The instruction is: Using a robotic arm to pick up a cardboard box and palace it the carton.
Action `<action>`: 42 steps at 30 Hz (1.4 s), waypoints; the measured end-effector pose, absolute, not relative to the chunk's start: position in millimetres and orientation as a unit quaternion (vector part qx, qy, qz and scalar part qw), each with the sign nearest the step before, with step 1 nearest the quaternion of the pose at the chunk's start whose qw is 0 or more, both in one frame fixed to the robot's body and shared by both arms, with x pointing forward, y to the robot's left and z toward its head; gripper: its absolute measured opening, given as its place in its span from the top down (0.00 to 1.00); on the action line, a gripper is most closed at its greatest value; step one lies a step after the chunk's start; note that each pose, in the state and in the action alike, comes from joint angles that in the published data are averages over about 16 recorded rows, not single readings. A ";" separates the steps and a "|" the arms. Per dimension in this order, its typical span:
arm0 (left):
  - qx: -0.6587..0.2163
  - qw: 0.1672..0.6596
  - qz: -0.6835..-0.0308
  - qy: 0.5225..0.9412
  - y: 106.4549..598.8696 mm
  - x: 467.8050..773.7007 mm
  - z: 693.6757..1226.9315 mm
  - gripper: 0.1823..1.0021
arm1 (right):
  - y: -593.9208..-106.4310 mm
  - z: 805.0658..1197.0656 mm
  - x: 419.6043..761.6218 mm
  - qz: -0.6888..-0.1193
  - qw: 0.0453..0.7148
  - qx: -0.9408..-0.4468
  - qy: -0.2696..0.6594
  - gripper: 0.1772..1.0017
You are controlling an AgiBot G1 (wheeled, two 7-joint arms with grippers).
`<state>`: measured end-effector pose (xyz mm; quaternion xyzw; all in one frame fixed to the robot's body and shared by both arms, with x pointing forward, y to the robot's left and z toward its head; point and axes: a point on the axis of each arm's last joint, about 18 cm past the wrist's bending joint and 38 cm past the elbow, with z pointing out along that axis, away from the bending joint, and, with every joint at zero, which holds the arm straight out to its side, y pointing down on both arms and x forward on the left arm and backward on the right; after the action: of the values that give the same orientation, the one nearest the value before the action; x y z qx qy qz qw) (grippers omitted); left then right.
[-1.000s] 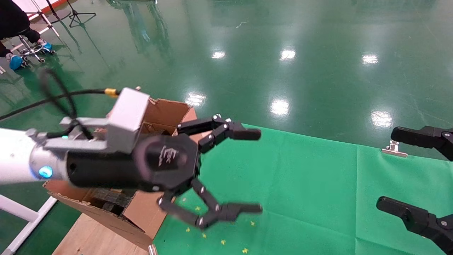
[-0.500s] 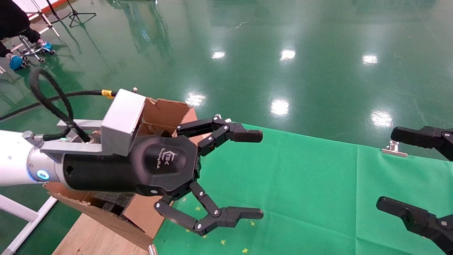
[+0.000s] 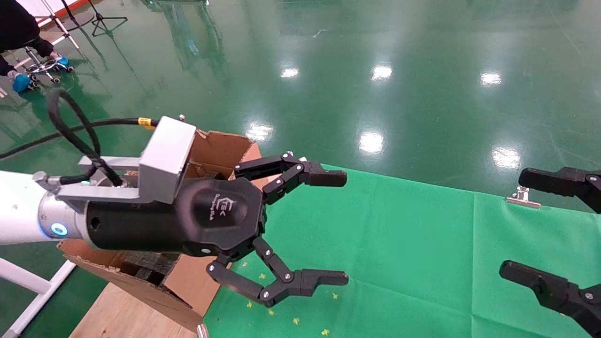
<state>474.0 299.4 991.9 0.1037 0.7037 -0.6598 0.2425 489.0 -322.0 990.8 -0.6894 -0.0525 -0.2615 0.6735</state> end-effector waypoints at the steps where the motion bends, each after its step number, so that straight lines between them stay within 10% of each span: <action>1: 0.103 0.243 -0.660 0.704 299.5 474.1 991.9 0.00 | -322.0 990.8 489.0 -0.261 0.673 -0.689 -0.053 0.00; 42: 0.101 0.244 -0.658 0.705 300.2 475.6 992.1 0.00 | -322.0 990.8 489.0 -0.261 0.673 -0.689 -0.052 0.00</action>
<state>475.6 300.2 992.1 0.1010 0.7049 -0.6583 0.2441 489.0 -322.0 990.8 -0.6894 -0.0525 -0.2615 0.6735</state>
